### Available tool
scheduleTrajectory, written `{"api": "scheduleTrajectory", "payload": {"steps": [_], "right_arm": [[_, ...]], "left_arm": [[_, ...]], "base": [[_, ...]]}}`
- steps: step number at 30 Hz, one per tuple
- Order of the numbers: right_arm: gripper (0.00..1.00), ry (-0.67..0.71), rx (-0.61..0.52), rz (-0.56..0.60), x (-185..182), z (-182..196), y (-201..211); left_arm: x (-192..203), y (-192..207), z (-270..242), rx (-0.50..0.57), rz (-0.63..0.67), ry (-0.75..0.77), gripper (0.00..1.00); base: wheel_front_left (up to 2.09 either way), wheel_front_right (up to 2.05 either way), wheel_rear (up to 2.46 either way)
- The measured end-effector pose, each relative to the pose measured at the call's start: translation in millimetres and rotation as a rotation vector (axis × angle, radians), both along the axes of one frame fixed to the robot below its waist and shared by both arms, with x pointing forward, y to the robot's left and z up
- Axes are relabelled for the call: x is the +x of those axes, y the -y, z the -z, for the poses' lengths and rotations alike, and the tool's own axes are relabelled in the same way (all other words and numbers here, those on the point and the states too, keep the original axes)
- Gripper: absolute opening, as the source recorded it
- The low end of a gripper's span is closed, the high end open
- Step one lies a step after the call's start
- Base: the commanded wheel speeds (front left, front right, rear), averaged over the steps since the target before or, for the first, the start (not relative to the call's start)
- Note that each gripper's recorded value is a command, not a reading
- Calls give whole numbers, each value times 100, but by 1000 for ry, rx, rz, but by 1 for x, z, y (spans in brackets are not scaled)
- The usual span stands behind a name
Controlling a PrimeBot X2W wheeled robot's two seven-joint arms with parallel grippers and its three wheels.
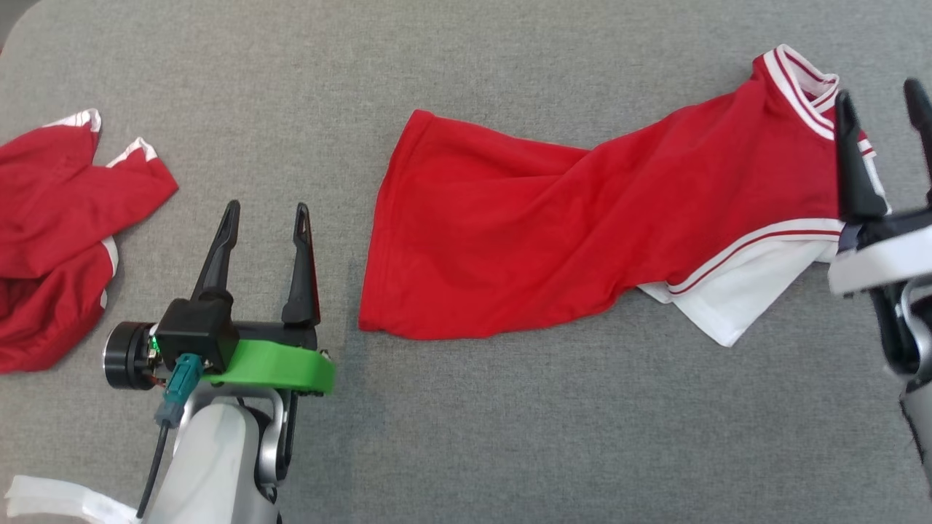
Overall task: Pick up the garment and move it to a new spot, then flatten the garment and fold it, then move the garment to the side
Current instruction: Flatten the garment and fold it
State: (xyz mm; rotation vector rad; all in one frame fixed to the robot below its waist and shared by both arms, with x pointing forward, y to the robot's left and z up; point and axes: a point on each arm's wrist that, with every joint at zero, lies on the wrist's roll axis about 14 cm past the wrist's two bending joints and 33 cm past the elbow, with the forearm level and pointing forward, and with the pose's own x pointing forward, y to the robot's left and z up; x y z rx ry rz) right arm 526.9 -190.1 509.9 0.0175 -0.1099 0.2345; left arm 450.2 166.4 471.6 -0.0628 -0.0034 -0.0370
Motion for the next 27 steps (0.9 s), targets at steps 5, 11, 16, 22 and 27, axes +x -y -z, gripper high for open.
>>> {"api": "scheduleTrajectory", "payload": {"steps": [5, 11, 16, 22, 27], "right_arm": [[100, 7, 39, 14, -48, -5, -3], [100, -6, 80, 28, -94, -5, -8], [100, 6, 89, 53, -114, -13, -4], [100, 9, 93, 67, -120, -19, -1], [100, -6, 93, 67, -119, -16, -1]], "left_arm": [[-11, -1, -5, 7, 4, 4, 100], [-20, 5, -12, 4, 21, 18, 100], [-25, 8, -14, 4, 31, 18, 100], [-25, 11, -18, 7, 39, 25, 100], [-24, 24, -10, 7, 89, -19, 100]], "base": [[0, 0, 0], [0, 0, 0], [0, 0, 0], [0, 0, 0], [0, 0, 0]]}}
